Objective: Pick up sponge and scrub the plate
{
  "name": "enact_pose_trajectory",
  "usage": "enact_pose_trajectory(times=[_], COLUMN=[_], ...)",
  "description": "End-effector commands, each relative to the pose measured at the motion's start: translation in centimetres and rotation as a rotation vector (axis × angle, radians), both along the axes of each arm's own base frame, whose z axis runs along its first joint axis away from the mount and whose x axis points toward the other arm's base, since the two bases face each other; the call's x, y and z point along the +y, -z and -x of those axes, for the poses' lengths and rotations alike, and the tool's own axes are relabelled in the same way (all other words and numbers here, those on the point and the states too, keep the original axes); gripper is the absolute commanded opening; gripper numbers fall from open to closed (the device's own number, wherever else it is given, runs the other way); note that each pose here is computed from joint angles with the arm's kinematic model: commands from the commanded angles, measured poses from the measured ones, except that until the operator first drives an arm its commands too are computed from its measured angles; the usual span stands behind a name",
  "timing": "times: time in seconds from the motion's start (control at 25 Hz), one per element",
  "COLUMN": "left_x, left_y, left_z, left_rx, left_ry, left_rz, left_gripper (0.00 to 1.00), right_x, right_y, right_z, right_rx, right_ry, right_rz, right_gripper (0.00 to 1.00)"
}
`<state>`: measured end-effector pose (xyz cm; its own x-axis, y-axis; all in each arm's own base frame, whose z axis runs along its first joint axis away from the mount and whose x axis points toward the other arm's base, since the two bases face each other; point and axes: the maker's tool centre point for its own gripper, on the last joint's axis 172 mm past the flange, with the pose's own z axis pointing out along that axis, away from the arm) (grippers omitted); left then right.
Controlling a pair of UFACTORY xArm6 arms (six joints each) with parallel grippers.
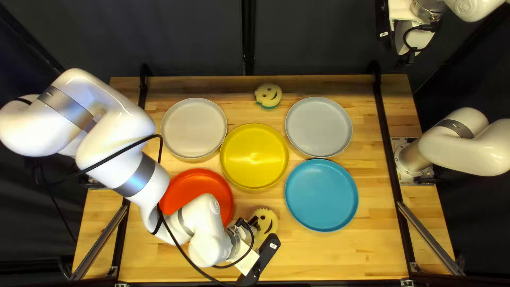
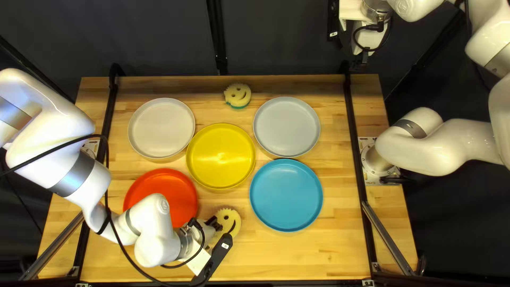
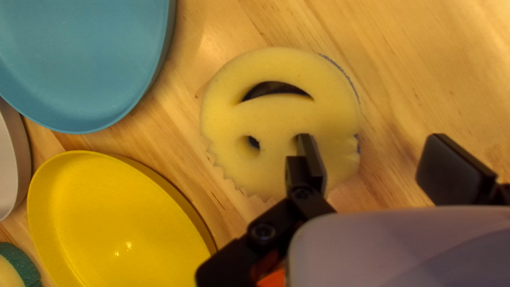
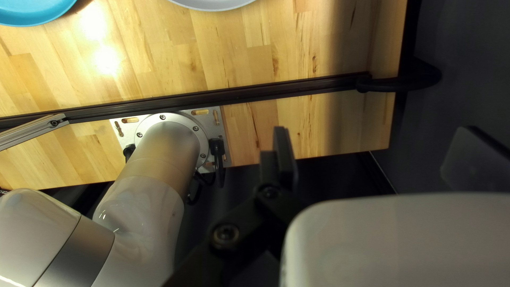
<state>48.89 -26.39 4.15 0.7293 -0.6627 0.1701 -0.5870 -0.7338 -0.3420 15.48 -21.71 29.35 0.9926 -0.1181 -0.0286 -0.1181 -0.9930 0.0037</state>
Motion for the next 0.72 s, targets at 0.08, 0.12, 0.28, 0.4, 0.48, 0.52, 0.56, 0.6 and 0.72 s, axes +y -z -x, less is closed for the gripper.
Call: enact_pose_trajectory(times=[0.08, 0.12, 0.28, 0.4, 0.48, 0.52, 0.56, 0.6, 0.72], left_x=[0.3, 0.4, 0.6, 0.6, 0.6, 0.6, 0.6, 0.6, 0.7], left_y=[-0.3, -0.2, 0.0, 0.2, 0.4, 0.4, 0.5, 0.6, 1.0], left_z=[-0.1, -0.3, -0.7, -0.8, -0.8, -0.8, -0.8, -0.8, -0.8], left_rx=[-0.013, -0.015, -0.023, -0.026, -0.027, -0.027, -0.027, -0.027, -0.025], left_ry=[-0.008, -0.008, -0.011, -0.011, -0.011, -0.011, -0.011, -0.011, -0.011], left_rz=[-0.011, -0.013, -0.019, -0.02, -0.02, -0.019, -0.019, -0.018, -0.014], left_gripper=[1.0, 1.0, 1.0, 1.0, 1.0, 1.0, 1.0, 1.0, 1.0], right_x=[0.0, 0.0, 0.0, 0.0, 0.0, 0.0, 0.0, 0.0, 0.0], right_y=[0.0, 0.0, 0.0, 0.0, 0.0, 0.0, 0.0, 0.0, 0.0], right_z=[0.0, 0.0, 0.0, 0.0, 0.0, 0.0, 0.0, 0.0, 0.0], right_rx=[0.0, 0.0, 0.0, 0.0, 0.0, 0.0, 0.0, 0.0, 0.0], right_ry=[0.0, 0.0, 0.0, 0.0, 0.0, 0.0, 0.0, 0.0, 0.0], right_rz=[0.0, 0.0, 0.0, 0.0, 0.0, 0.0, 0.0, 0.0, 0.0], right_gripper=[1.0, 1.0, 1.0, 1.0, 1.0, 1.0, 1.0, 1.0, 1.0])
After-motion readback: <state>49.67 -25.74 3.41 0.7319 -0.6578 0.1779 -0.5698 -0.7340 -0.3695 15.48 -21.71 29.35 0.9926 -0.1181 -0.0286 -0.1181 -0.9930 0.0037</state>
